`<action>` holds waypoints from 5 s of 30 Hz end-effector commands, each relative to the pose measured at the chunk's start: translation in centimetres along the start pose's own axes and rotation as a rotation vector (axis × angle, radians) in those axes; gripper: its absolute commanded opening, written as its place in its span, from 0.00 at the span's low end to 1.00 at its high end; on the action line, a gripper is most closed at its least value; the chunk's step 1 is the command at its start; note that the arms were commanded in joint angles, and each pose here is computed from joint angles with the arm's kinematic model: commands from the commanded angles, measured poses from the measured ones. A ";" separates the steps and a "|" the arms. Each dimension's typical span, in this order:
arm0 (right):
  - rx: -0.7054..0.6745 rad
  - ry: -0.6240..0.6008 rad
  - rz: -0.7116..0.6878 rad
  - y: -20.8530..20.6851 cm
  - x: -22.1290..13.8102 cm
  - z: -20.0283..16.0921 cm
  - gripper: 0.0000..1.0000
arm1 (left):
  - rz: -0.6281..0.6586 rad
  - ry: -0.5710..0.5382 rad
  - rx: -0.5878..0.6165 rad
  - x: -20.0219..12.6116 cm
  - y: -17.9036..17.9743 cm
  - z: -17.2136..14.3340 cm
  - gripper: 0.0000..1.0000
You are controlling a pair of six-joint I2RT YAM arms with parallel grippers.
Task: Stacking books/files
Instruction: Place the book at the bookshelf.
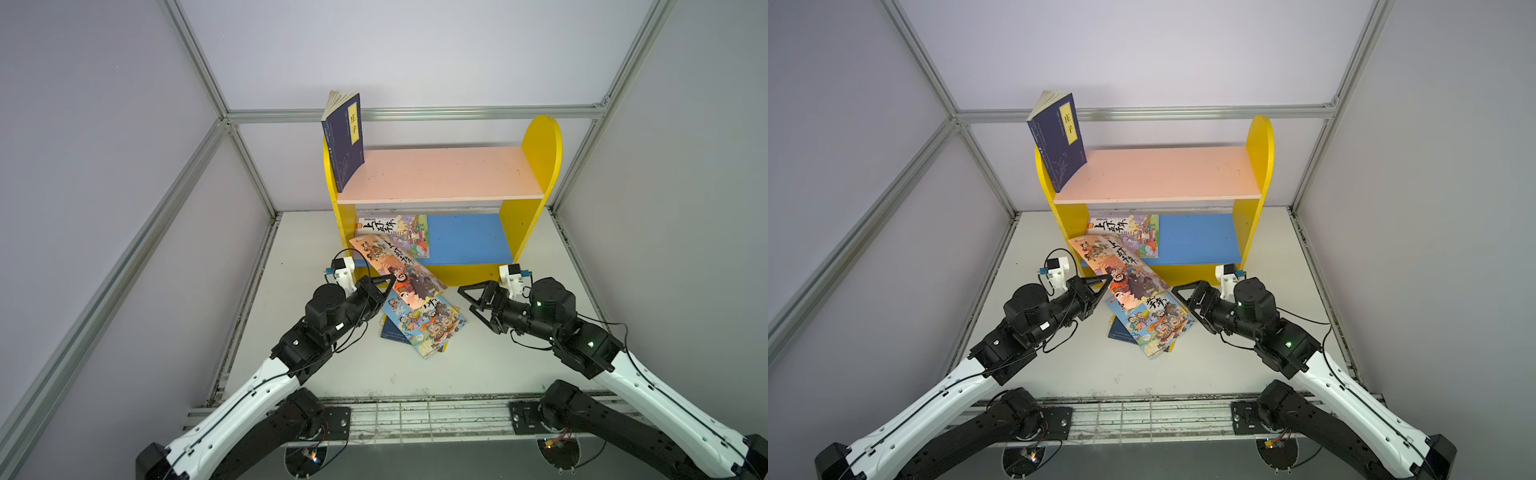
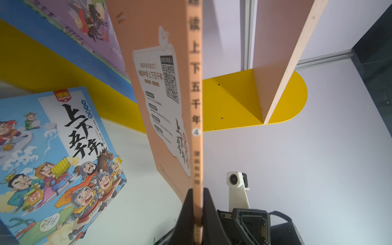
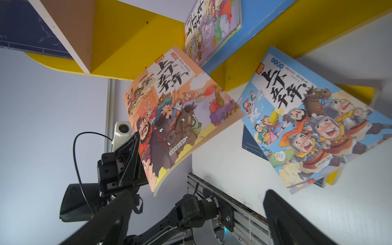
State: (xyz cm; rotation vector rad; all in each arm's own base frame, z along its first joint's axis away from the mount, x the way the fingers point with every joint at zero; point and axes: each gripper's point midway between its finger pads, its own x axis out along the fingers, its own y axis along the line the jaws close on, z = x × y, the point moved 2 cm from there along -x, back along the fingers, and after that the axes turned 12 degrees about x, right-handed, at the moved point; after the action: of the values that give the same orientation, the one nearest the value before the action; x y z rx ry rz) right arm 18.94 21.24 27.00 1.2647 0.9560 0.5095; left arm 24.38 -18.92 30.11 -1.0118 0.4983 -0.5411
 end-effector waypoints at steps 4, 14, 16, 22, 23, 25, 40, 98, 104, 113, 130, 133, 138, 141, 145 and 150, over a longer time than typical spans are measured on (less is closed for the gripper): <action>0.113 -0.034 0.206 4.9 2.1 -0.9 1.00 | -0.111 -0.158 0.032 -0.4 -3.3 2.5 0.00; 0.137 0.021 0.301 8.7 5.1 -2.1 0.99 | -0.116 -0.149 0.030 0.3 -3.4 2.0 0.00; 0.157 0.036 0.319 9.0 5.8 -2.4 0.99 | -0.116 -0.150 0.030 0.4 -3.3 2.0 0.00; 0.208 0.085 0.324 8.7 8.1 -3.6 0.95 | -0.122 -0.151 0.025 0.3 -3.3 1.9 0.00; 0.209 0.083 0.319 8.6 8.3 -3.6 0.95 | -0.124 -0.154 0.025 0.3 -3.3 1.9 0.00; 0.209 0.076 0.318 8.5 8.6 -3.6 0.94 | -0.122 -0.154 0.023 0.1 -3.2 1.9 0.00; 0.134 -0.071 0.300 8.0 8.1 -0.2 0.75 | -0.084 -0.118 -0.041 -0.2 -1.2 0.7 0.00; -0.380 0.086 -0.075 4.0 15.4 8.7 0.00 | 0.079 -0.080 0.029 8.4 2.7 -0.7 0.00; -0.333 0.108 0.026 3.4 16.5 9.8 0.00 | 0.064 -0.097 0.072 9.3 2.1 -0.2 0.00; -0.291 0.142 0.084 3.1 18.0 11.0 0.00 | 0.069 -0.101 0.084 9.6 2.6 -0.3 0.00; -0.270 0.134 0.102 3.7 19.6 15.6 0.00 | 0.095 -0.083 0.090 12.2 3.3 0.4 0.00; -0.266 0.144 0.107 3.7 20.2 16.1 0.00 | 0.110 -0.093 0.090 12.4 3.7 0.9 0.00; -0.264 0.156 0.110 3.5 21.3 16.9 0.00 | 0.131 -0.107 0.072 12.9 4.9 1.3 0.00; -0.261 0.161 0.106 3.2 22.0 17.3 0.00 | 0.148 -0.115 0.059 13.1 5.7 1.7 0.00; -0.275 0.176 0.095 3.0 22.7 17.7 0.00 | 0.166 -0.118 0.045 13.3 6.5 2.0 0.00; -0.285 0.198 0.078 2.7 23.2 18.0 0.00 | 0.194 -0.107 0.031 13.3 7.3 1.8 0.30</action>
State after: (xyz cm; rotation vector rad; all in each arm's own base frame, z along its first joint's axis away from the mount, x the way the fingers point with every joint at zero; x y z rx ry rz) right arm 46.22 29.59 21.48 1.0441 1.0031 0.7688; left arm 37.79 -21.33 22.74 -0.9359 0.4131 -0.2225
